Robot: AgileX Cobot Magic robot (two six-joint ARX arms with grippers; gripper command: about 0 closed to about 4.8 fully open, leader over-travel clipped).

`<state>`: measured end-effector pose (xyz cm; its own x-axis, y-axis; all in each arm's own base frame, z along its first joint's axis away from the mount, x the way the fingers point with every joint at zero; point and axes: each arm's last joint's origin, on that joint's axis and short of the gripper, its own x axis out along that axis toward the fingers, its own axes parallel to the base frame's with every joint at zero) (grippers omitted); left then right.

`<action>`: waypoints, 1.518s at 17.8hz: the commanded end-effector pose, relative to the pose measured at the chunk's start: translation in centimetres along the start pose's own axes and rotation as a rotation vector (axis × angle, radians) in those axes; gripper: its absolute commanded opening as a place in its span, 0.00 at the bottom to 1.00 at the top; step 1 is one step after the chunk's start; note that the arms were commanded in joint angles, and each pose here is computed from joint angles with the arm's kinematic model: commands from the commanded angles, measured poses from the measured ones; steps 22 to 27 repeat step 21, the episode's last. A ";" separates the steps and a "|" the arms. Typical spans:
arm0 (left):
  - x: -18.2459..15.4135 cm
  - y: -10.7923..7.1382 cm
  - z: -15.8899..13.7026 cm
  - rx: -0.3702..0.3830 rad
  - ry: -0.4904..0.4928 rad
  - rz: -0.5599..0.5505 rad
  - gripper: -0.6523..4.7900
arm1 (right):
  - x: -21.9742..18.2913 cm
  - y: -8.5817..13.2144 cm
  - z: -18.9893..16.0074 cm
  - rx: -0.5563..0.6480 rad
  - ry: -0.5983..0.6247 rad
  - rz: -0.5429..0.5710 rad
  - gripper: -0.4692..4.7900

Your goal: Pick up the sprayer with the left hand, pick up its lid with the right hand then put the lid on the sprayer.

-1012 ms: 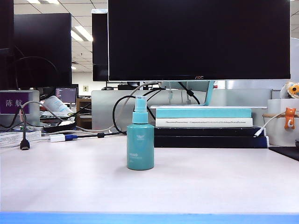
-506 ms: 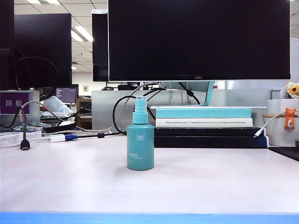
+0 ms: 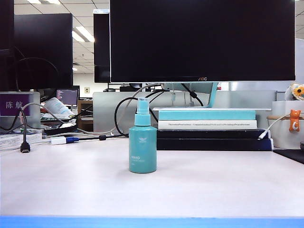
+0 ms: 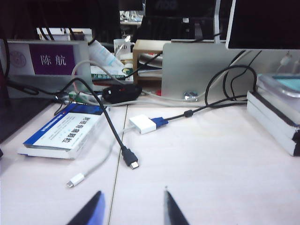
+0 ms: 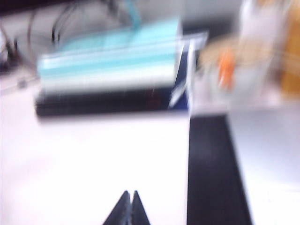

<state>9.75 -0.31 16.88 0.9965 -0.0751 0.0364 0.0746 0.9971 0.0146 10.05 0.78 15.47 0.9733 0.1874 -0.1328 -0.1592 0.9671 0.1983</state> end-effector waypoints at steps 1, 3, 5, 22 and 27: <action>0.0 0.1 -0.2 0.054 0.021 0.039 0.21 | 0.1 0.2 -0.3 -0.009 0.016 0.020 0.08; 0.0 0.2 -0.3 0.059 0.030 0.062 0.11 | 0.1 0.3 -0.3 -0.021 0.016 0.029 0.08; 0.0 0.2 -0.3 0.058 0.035 0.061 0.11 | 0.1 0.3 -0.2 -0.012 0.013 0.036 0.08; 0.0 0.2 -0.2 0.061 0.021 0.061 0.12 | 0.1 0.3 -0.3 0.038 0.022 0.028 0.08; 0.0 0.2 -0.2 0.061 0.021 0.061 0.12 | 0.1 0.3 -0.3 0.038 0.022 0.028 0.08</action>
